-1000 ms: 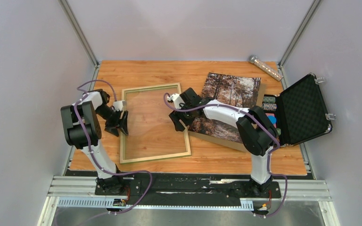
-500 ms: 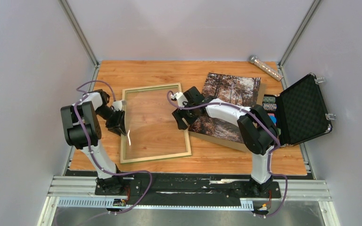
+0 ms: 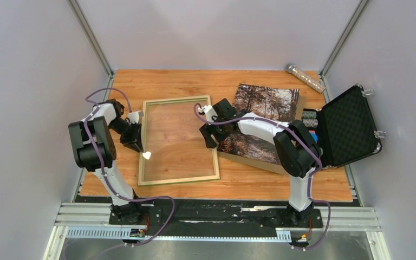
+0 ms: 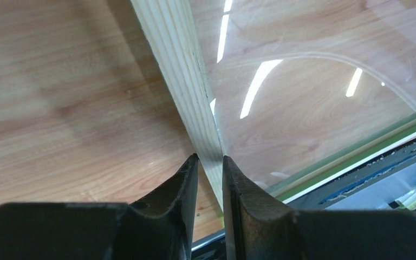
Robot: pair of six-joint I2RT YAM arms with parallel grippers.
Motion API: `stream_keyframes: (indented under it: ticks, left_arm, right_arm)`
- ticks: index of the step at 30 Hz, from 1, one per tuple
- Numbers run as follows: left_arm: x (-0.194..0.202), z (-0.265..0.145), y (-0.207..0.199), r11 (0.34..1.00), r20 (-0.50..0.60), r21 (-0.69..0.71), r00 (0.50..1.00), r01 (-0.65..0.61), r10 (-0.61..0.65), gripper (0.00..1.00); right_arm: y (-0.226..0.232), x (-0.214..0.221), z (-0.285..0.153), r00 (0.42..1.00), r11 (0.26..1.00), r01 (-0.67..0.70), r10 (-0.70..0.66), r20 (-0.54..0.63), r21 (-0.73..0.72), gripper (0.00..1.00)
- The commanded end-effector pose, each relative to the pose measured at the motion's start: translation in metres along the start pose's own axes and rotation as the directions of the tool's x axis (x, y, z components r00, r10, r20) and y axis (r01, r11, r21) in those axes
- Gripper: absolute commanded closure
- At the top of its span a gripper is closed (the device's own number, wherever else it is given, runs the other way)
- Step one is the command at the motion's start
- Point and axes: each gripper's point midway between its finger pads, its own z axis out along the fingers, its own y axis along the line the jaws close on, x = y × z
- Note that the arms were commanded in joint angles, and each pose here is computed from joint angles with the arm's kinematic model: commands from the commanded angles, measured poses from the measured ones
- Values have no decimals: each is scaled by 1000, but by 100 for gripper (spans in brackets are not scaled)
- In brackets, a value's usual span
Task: Put the photo into the frame
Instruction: Adjust the photo frame item on the photo frame.
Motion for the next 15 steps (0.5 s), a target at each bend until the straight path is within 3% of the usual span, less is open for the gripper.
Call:
stream_keyframes:
  ticks: [1,7,9,12,15]
  left_arm:
    - [-26,-22,-8,997,108,24,992,-69,66,91]
    - [-31,-27,-9,997,122,25,990,-71,67,96]
    - [-32,-29,-11,997,135,35,989,-69,64,87]
    - [-32,-29,-16,996,147,57,988,-64,55,58]
    - [-33,-29,-18,996,161,63,986,-65,54,36]
  right_arm:
    - [-4,-12,-6,999,1000,4,-4,46,5,32]
    - [-9,-13,-9,999,1000,-6,5,53,12,32]
    - [-10,-15,-11,998,1000,-8,7,59,13,32]
    - [-10,-18,-15,997,1000,-13,12,70,17,31]
    - [-12,-20,-16,997,999,-34,33,75,18,30]
